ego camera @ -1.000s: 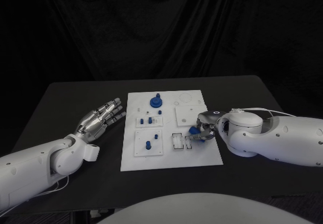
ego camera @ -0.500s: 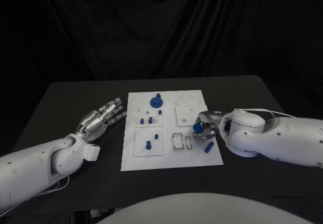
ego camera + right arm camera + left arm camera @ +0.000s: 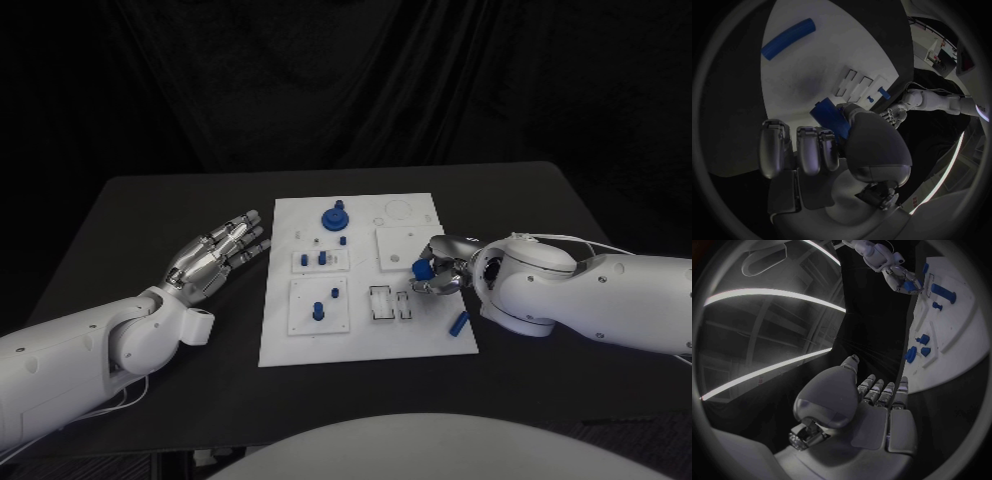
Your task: Assemble the parts on the task board
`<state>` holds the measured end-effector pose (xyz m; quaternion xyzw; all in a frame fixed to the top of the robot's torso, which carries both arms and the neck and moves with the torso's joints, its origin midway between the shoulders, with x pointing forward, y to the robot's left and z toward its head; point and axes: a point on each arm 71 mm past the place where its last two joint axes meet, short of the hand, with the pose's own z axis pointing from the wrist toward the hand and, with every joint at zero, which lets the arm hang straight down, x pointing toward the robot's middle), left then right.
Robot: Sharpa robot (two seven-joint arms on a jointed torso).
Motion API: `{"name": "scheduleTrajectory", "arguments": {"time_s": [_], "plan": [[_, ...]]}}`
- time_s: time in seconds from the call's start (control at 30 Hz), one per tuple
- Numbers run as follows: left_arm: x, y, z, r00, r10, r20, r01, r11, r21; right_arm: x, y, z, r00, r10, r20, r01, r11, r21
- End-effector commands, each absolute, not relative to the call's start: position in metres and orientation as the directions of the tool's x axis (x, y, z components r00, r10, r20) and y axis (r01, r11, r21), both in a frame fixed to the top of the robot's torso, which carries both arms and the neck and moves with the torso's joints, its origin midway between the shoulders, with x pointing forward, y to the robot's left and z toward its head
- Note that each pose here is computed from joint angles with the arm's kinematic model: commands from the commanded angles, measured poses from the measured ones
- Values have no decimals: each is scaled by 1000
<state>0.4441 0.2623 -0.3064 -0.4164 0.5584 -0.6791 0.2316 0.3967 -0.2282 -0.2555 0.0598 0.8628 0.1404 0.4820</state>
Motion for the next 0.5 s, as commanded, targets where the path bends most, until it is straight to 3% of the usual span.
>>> {"name": "scheduleTrajectory", "arguments": {"time_s": [0.03, 0.23, 0.5], "plan": [[444, 261, -304, -552, -769, 322, -129, -302, -944, 394, -226, -253, -517, 333, -789, 5, 923, 386], [444, 260, -305, -555, -767, 324, -132, -303, -944, 388, -223, -256, -592, 409, -695, 101, 893, 440], [444, 259, -305, -556, -765, 325, -136, -302, -944, 386, -215, -259, -670, 400, -626, 143, 896, 420]]}}
